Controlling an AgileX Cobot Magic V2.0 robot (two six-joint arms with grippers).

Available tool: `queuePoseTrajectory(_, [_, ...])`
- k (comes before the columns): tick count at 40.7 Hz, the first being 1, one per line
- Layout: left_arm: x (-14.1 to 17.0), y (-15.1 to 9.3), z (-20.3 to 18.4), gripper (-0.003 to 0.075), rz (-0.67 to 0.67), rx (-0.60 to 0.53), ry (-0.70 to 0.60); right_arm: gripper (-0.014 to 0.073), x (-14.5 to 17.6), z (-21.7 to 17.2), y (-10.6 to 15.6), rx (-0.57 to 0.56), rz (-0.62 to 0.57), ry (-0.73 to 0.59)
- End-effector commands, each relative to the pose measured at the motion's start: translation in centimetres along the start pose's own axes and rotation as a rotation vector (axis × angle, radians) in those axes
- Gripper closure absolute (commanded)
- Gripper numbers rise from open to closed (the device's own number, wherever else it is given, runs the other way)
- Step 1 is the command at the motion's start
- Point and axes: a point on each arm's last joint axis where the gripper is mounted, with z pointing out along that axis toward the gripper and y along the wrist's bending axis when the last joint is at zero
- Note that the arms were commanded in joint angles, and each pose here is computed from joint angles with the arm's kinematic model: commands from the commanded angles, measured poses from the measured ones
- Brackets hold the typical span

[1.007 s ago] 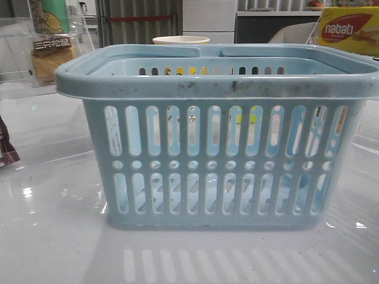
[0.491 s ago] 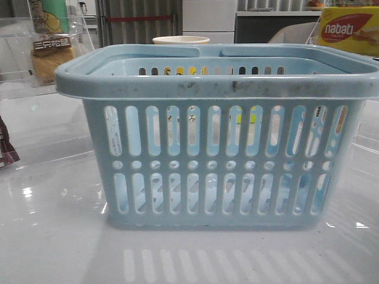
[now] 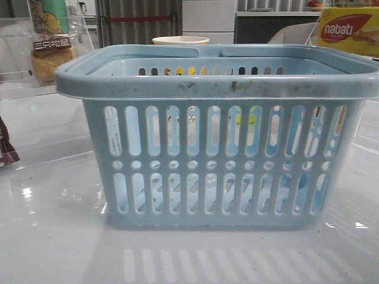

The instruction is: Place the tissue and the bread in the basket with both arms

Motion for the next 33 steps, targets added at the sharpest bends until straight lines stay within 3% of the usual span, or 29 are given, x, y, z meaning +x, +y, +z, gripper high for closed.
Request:
queuePoseTrajectory(1, [-1.5, 0.0, -0.3, 0.0211, -0.013, 0.002, -0.098, 0.0398, -1.3, -2.7, 3.8, -0.157, -0.063, -0.113])
queuePoseTrajectory(9, [-1.5, 0.0, -0.3, 0.0211, -0.013, 0.002, -0.098, 0.0398, -0.3, -1.0, 9.1, -0.323, -0.143, -0.027])
queuePoseTrajectory(18, [-1.5, 0.0, -0.3, 0.0211, -0.013, 0.002, -0.098, 0.0389, 1.3, 3.0, 12.3, -0.397, -0.191, 0.108])
queuePoseTrajectory(21, [-1.5, 0.0, -0.3, 0.0211, -0.013, 0.002, -0.098, 0.0342, 1.8, 4.4, 12.5, -0.403, -0.193, 0.154])
queuePoseTrajectory(29, [-1.5, 0.0, -0.3, 0.0211, -0.013, 0.002, -0.098, 0.0101, 2.9, 7.0, 12.6, -0.405, -0.189, 0.25])
queuePoseTrajectory(33, [-1.5, 0.0, -0.3, 0.0211, -0.013, 0.002, -0.098, 0.0066, 2.9, 7.2, 12.6, -0.404, -0.188, 0.252])
